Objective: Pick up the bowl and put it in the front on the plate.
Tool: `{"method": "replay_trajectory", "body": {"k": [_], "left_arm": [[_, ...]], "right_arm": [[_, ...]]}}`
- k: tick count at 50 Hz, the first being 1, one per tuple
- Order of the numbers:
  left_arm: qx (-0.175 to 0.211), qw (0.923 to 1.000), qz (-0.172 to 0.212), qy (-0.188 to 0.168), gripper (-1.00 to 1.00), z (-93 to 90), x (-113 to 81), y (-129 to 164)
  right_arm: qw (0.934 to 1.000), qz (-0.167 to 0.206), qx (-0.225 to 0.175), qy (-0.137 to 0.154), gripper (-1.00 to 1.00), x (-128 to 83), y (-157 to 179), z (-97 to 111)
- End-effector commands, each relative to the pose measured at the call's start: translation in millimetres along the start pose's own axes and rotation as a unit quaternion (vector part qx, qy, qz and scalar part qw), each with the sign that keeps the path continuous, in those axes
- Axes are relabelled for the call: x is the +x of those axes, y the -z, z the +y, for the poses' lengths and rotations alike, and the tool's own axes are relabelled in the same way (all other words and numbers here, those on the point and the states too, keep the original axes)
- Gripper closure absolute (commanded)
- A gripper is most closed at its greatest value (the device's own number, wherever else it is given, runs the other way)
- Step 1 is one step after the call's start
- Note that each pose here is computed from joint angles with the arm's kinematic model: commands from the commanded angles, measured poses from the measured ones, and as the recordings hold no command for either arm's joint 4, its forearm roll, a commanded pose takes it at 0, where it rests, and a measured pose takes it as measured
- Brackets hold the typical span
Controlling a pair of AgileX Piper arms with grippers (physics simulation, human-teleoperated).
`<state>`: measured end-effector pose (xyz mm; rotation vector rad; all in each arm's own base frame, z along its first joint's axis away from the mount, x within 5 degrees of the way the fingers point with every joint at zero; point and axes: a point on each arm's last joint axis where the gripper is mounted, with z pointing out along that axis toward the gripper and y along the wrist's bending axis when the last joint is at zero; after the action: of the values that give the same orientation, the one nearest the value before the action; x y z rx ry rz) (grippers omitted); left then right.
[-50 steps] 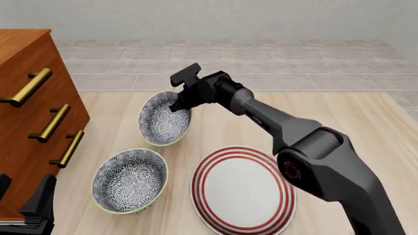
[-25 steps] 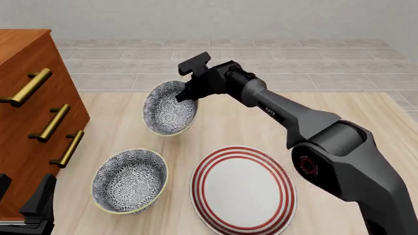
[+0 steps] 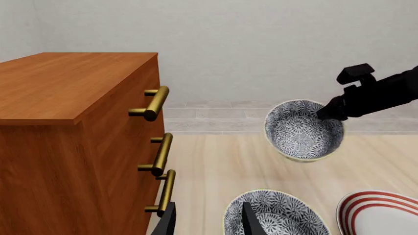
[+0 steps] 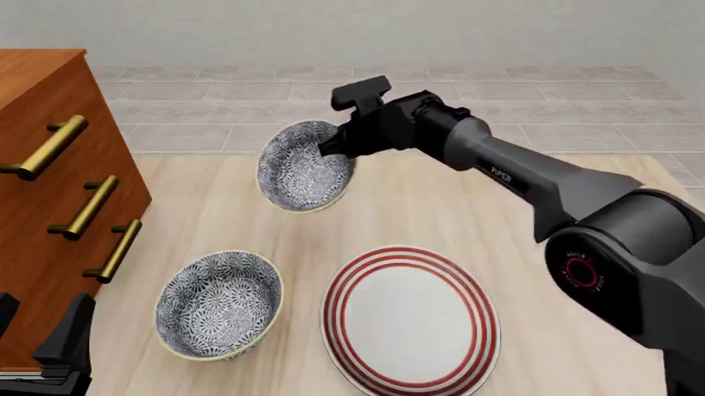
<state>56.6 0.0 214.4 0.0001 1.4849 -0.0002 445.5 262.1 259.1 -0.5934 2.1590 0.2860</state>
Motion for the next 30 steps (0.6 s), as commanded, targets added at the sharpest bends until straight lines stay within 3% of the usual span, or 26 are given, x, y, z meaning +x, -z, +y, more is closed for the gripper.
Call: {"method": "replay_trajectory", "body": {"k": [1,12,30], "left_arm": [[0.0,1.0,0.0,0.0,-1.0,0.0,0.0,0],[0.0,1.0,0.0,0.0,-1.0,0.0,0.0,0],[0.0,1.0,0.0,0.0,-1.0,0.0,0.0,0]], "right_arm": [[0.9979,-0.01,0.008,-0.064,1.0,4,30,-12],[0.996,-0.025,0.007,-0.086,1.0,9,75,-11],[0.9918,-0.038,0.016,-0.121,1.0,31,123,-20]]}}
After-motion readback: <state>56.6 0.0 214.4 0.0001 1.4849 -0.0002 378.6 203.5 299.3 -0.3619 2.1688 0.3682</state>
